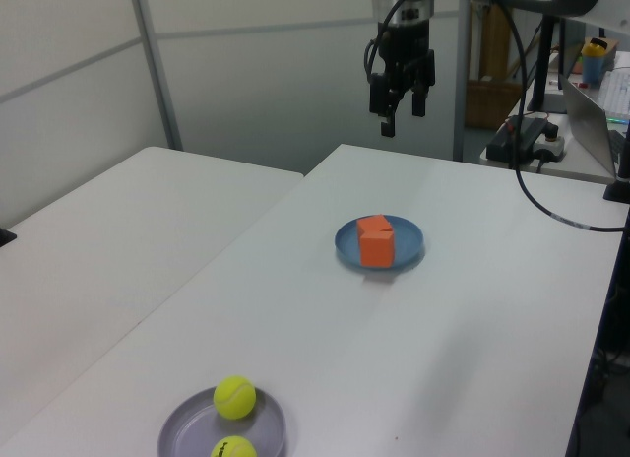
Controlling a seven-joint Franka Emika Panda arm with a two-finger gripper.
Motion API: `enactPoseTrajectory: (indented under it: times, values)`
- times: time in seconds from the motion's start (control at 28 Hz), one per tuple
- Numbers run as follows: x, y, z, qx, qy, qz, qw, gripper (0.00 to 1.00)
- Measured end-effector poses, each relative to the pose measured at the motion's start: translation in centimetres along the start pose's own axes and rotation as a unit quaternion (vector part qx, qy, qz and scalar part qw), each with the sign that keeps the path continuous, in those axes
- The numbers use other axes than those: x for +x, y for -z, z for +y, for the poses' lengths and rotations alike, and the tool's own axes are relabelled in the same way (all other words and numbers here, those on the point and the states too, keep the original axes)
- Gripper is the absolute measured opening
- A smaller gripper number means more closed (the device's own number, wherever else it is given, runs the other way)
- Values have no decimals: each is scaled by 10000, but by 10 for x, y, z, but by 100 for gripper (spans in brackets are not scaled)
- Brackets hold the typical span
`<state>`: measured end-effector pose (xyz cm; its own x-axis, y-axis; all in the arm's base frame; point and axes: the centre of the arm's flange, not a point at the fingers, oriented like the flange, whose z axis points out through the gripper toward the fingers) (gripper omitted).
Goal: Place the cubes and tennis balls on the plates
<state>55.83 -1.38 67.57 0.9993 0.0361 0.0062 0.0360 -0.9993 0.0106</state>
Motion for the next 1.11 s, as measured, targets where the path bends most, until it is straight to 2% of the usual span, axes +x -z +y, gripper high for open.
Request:
enactPoseTrajectory:
  times: [1.11]
  values:
    - [0,-6,25,65,-463,-53,9989,100]
